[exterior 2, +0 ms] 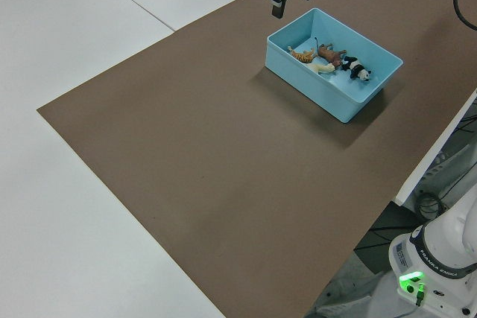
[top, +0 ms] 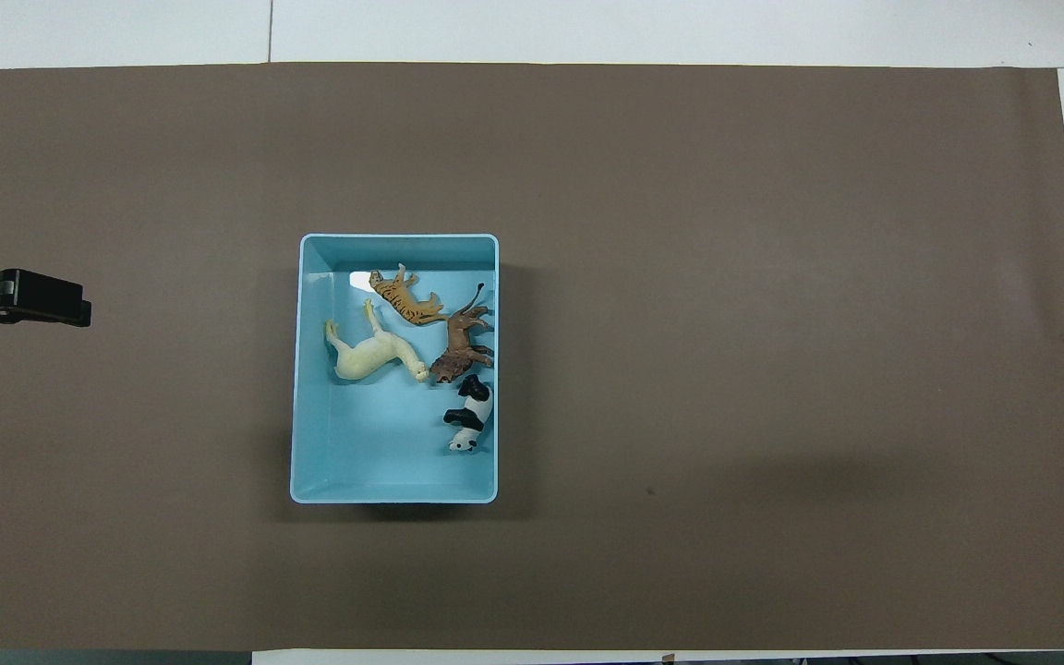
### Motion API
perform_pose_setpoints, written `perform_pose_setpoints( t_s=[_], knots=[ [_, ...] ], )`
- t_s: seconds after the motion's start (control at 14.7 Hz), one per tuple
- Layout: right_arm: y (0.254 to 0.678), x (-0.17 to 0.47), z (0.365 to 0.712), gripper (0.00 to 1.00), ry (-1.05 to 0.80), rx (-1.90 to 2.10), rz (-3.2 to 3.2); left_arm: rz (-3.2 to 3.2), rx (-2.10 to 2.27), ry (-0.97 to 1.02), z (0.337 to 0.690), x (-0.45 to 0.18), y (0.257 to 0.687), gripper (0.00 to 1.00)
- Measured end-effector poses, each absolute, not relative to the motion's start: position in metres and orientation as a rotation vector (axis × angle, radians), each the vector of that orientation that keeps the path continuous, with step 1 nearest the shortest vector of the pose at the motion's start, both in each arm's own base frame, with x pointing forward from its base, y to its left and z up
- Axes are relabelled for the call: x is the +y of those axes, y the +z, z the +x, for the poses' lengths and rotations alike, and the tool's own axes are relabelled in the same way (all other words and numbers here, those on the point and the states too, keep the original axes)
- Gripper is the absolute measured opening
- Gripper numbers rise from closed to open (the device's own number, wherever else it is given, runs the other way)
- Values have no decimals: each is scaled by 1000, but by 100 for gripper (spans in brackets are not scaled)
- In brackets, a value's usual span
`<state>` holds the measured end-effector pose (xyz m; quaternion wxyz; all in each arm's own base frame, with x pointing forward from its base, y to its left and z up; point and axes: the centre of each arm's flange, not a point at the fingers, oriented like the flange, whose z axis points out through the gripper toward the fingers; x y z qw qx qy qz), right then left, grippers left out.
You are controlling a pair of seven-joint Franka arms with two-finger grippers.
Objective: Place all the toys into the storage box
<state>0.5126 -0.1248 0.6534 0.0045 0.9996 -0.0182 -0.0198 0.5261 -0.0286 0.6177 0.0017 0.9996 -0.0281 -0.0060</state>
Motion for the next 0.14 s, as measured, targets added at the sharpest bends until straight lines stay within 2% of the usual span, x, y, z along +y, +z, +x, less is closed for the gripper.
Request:
perform_pose_setpoints(
  t_s=[0.14],
  knots=[
    [653,-125,513,100,-62,-57,3131,3136,-88,-28,526,-29,616,100]
  ],
)
